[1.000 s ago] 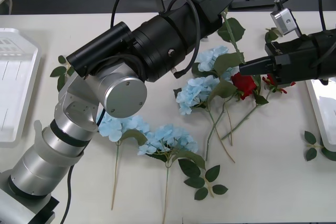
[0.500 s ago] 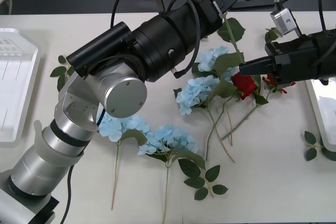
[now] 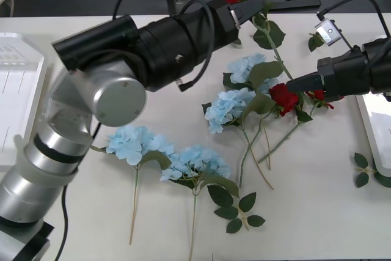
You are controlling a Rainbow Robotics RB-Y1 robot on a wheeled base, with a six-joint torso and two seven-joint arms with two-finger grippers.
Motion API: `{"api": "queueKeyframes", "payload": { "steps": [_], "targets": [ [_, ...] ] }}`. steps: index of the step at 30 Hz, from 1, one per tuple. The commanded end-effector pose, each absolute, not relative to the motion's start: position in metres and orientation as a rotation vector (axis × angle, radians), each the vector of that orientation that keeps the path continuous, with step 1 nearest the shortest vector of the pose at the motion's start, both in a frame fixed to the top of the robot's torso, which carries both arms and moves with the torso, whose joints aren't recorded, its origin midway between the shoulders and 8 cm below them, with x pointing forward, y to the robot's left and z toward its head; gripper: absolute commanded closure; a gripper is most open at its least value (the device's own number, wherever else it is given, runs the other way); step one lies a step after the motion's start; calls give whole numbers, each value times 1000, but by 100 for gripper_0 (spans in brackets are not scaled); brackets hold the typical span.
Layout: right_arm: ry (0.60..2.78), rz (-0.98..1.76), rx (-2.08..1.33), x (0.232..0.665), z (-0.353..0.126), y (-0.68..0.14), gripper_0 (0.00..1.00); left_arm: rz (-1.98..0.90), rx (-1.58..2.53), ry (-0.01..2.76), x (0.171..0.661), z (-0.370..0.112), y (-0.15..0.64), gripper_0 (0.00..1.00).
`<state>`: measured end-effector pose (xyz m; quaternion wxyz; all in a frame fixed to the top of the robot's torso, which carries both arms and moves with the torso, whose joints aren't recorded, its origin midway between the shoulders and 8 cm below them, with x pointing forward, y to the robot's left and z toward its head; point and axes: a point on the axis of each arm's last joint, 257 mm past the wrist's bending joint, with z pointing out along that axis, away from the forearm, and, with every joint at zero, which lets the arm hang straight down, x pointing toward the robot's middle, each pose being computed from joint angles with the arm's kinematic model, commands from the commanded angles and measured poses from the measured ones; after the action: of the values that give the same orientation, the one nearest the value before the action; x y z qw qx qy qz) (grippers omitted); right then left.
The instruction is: Place the red flowers into the right box and the blue flowers into the left box. If a person shows an open palm, hand one flower to the person first, then continue sorting.
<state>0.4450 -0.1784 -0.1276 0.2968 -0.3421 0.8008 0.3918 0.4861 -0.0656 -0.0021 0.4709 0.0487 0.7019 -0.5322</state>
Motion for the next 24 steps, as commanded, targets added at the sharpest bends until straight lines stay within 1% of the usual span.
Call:
{"api": "queueKeyframes", "payload": {
  "steps": [1, 6, 8, 11, 14, 18, 20, 24],
  "targets": [
    [2287, 899, -721, 467, -135, -241, 100, -1321, 101, 1822, 458, 20, -23, 0],
    [2406, 764, -520, 483, -151, -318, 100, -1276, 143, 2001, 411, -19, 10, 0],
    [2458, 681, -386, 488, -158, -369, 100, -1282, 155, 2091, 386, -41, 25, 0],
    [2494, 616, -233, 484, -157, -426, 100, -1233, 163, 2217, 358, -70, 51, 0],
    [2485, 622, -87, 475, -147, -468, 100, -1144, 172, 2335, 336, -97, 78, 0],
    [2485, 616, 17, 466, -148, -498, 100, -1016, 155, 2439, 323, -122, 110, 0],
    [2476, 632, 74, 458, -151, -515, 100, -907, 156, 2498, 320, -139, 135, 0],
    [2478, 588, 49, 442, -163, -542, 100, -707, 235, 2568, 315, -172, 168, 0]
  ]
}}
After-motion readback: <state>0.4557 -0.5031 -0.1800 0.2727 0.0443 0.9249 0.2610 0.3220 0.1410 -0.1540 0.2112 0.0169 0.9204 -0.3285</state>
